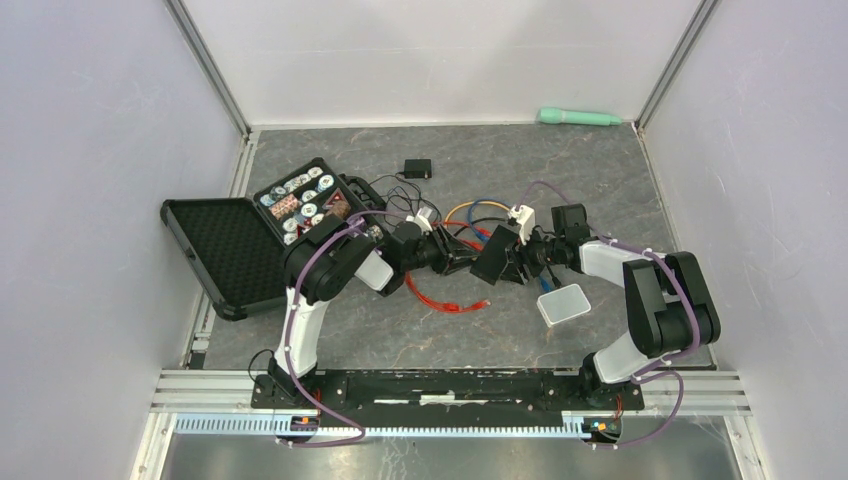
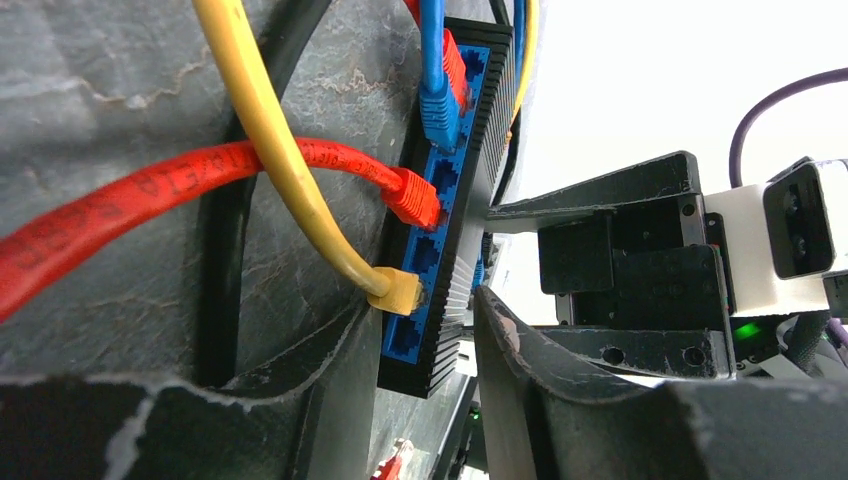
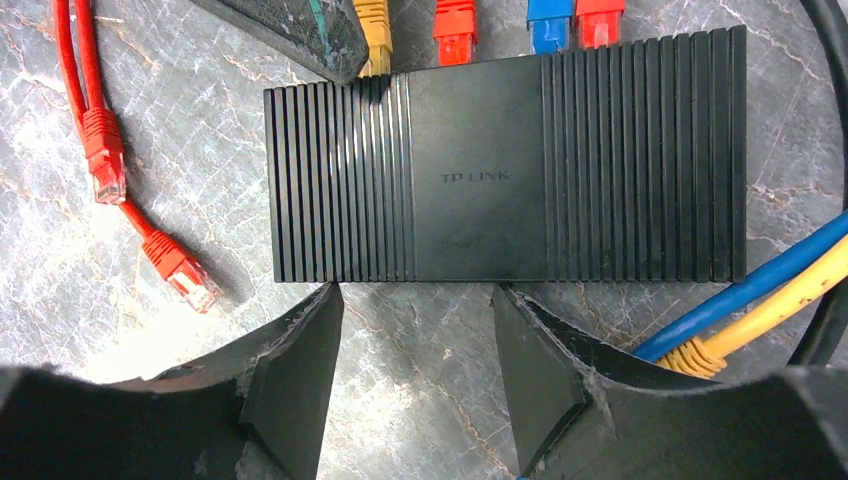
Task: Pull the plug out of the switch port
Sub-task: Pull the connector from the switch port.
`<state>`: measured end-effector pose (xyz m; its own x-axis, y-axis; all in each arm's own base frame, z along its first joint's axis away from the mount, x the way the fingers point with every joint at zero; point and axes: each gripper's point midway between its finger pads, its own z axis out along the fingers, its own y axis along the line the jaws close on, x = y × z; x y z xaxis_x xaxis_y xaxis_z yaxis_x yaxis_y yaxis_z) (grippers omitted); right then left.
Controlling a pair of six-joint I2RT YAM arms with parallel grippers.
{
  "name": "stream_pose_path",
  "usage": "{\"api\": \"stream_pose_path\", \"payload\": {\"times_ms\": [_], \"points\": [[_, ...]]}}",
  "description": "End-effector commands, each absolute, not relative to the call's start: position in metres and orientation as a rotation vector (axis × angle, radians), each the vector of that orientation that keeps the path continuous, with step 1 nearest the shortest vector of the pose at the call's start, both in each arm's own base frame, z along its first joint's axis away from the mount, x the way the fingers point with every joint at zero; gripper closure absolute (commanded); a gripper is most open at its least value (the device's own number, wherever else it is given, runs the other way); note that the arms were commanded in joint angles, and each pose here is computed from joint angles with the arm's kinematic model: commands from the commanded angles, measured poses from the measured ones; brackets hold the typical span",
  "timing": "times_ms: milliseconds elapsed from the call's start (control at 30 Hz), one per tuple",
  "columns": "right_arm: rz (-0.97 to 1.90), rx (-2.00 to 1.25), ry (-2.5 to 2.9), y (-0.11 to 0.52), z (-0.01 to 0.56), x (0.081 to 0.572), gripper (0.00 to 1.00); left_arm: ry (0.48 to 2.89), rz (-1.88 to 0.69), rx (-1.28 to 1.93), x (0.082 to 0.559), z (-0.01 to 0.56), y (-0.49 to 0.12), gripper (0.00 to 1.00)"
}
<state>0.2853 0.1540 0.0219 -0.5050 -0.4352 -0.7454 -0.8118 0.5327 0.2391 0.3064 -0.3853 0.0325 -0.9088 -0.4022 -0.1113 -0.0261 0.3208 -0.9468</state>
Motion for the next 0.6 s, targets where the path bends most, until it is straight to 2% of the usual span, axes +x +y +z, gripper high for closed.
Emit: {"api": "stream_pose_path", "payload": {"times_ms": [0, 100, 433, 567], "points": [[0.798, -1.031, 2.135, 0.1582, 0.0195, 0.2825, 0.37, 2.483, -1.530, -0.526, 0.2751, -0.0148, -0.3694, 0.54], [0.795, -1.034, 2.133, 0.1583, 0.0197, 0.2833, 0.37, 2.479, -1.548, -0.543, 0.2768, -0.0128, -0.3687, 0.54], [0.791, -1.033, 2.142, 0.1568, 0.0179, 0.2832, 0.38, 2.492, -1.574, -0.544, 0.2741, -0.0132, -0.3693, 0.64], [0.793, -1.036, 2.144, 0.1572, 0.0173, 0.2827, 0.38, 2.470, -1.616, -0.533, 0.2746, -0.0080, -0.3720, 0.65]]}}
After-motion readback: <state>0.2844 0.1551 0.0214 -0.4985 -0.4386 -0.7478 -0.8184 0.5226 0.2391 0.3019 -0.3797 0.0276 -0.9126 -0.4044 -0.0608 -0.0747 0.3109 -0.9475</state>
